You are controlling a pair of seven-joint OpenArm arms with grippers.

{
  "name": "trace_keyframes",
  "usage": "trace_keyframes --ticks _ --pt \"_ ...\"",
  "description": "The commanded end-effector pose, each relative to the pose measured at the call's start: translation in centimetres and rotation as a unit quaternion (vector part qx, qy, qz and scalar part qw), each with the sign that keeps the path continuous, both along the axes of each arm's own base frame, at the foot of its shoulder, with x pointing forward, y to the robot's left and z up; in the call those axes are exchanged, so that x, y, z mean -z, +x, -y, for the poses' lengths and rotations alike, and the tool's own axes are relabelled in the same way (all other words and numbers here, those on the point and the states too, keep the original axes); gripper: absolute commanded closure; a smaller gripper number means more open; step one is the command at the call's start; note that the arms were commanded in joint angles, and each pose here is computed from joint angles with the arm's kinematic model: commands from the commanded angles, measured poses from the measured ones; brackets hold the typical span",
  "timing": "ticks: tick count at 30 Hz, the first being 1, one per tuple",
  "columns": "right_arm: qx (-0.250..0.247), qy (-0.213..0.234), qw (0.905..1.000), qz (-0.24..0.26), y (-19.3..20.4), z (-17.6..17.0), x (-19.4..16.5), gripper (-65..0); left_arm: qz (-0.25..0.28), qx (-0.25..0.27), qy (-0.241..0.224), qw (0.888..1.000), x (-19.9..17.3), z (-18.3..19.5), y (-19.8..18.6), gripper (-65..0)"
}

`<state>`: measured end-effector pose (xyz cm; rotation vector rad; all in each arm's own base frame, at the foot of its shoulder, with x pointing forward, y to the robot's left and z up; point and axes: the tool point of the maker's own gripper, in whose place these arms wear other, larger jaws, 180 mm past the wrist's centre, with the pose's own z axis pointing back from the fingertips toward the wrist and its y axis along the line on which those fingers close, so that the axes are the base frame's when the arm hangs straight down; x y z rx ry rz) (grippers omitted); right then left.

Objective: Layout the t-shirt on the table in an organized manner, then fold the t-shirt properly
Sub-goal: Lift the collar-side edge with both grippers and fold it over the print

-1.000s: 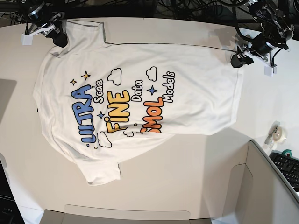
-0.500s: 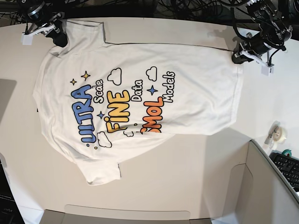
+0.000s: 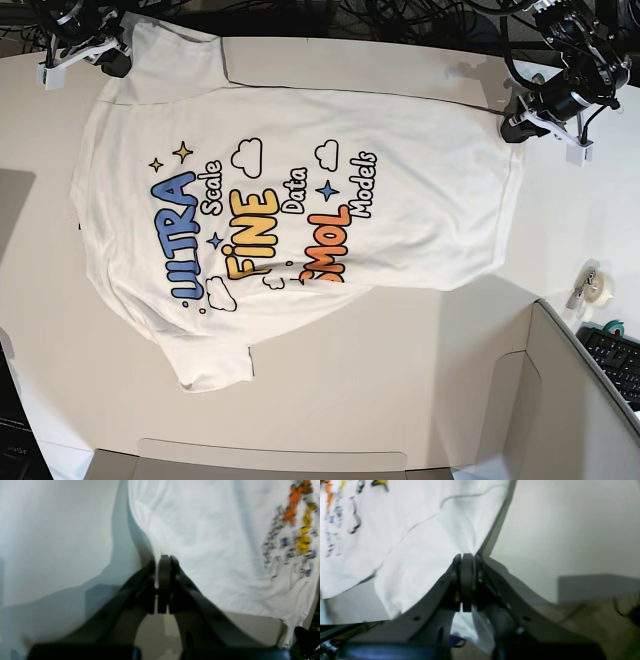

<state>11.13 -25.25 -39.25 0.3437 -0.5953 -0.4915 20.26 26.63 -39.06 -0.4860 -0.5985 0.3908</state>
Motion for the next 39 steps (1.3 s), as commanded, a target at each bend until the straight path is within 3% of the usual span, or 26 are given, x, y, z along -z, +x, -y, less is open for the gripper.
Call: trace_keyframes --ticks 1,5,12,21,25,30,39 --pt "0.001 -0.014 0.9998 -0.01 -0.4 0.6 -0.2 0.0 0.031 0.008 0.003 0.999 -1.6 -0.3 1.0 0.0" --pt "-0.012 -0.035 0.9993 0.009 0.7 0.7 -1.8 0.0 0.052 0.038 -0.01 0.998 -2.6 0.7 2.1 0.0" --pt "-0.026 -0.064 0.9963 0.052 2.9 0.5 -4.4 0.0 0.066 0.044 -0.025 0.997 -3.2 1.2 2.5 0.0" --pt "-0.027 -0.061 0.9962 0.057 3.2 0.3 -4.5 0.0 0.067 0.047 -0.013 0.997 -3.6 0.5 2.6 0.0" --pt "-0.029 -0.037 0.9939 0.1 4.8 -0.4 -5.9 0.0 0.095 0.048 -0.029 0.994 -4.8 0.9 3.8 0.0" --pt "-0.03 0.0 0.9841 0.175 7.8 -1.4 -8.5 0.0 0.13 0.069 -0.047 0.988 -6.4 2.3 5.8 0.0" --pt "-0.032 -0.006 0.9639 0.264 13.0 -1.2 -12.5 0.0 0.183 0.088 -0.047 0.978 -9.4 3.4 9.7 0.0"
